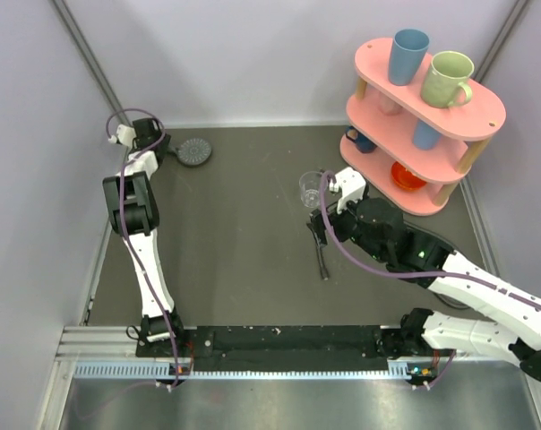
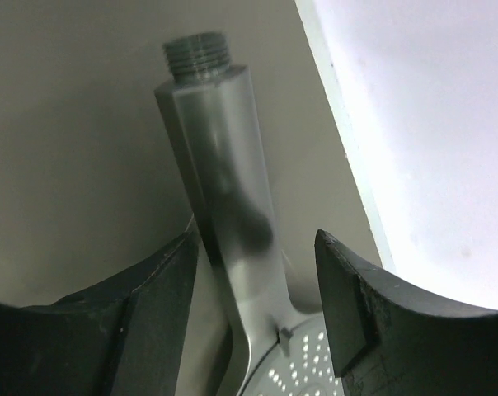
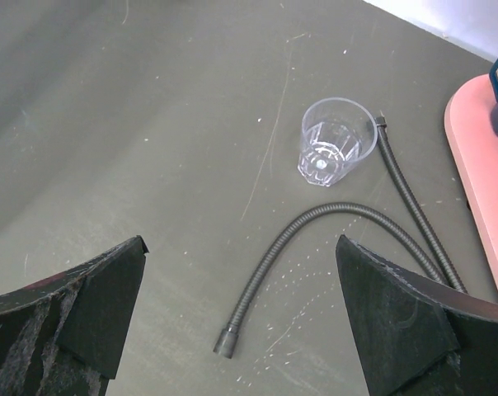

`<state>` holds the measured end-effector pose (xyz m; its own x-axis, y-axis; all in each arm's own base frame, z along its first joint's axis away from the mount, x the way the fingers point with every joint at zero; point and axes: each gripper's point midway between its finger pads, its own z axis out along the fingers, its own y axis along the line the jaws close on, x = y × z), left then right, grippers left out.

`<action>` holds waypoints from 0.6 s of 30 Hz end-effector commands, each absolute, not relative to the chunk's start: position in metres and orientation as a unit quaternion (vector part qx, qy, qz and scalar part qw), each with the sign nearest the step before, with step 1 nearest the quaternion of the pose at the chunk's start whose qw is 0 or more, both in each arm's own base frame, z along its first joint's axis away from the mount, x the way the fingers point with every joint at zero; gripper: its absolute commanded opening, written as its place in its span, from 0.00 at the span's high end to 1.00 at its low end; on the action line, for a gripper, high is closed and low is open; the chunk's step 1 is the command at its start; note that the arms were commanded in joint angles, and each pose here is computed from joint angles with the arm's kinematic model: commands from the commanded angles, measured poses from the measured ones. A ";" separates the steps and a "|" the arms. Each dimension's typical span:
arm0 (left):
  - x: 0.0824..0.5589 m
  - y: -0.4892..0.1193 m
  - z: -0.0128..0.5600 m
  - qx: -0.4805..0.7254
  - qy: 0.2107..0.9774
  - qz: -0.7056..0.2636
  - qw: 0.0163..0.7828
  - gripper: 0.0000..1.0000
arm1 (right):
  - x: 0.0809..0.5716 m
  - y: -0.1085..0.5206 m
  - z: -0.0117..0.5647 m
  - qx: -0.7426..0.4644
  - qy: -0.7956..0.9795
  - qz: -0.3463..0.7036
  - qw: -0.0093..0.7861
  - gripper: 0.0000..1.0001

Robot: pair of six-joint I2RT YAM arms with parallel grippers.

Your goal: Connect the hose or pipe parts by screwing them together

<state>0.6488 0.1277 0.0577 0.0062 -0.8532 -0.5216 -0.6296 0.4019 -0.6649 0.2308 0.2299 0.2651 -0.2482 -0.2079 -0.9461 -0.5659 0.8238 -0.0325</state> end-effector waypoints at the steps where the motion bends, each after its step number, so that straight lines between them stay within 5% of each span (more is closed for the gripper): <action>1: 0.657 0.147 0.051 -0.552 0.691 -0.089 0.458 0.36 | 0.241 0.234 0.298 -0.230 0.750 0.162 0.598 0.03; 9: 0.655 0.145 0.039 -0.568 0.689 -0.098 0.440 0.46 | 0.250 0.238 0.288 -0.234 0.755 0.142 0.597 0.03; 18: 0.641 0.128 0.042 -0.568 0.697 -0.128 0.418 0.80 | 0.251 0.236 0.292 -0.228 0.752 0.142 0.602 0.03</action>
<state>0.6592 0.1374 0.0493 0.0540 -0.8778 -0.4760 -0.6585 0.3270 -0.6778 0.2466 0.2337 0.2550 -0.2374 -0.2528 -0.9379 -0.5307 0.8425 -0.0927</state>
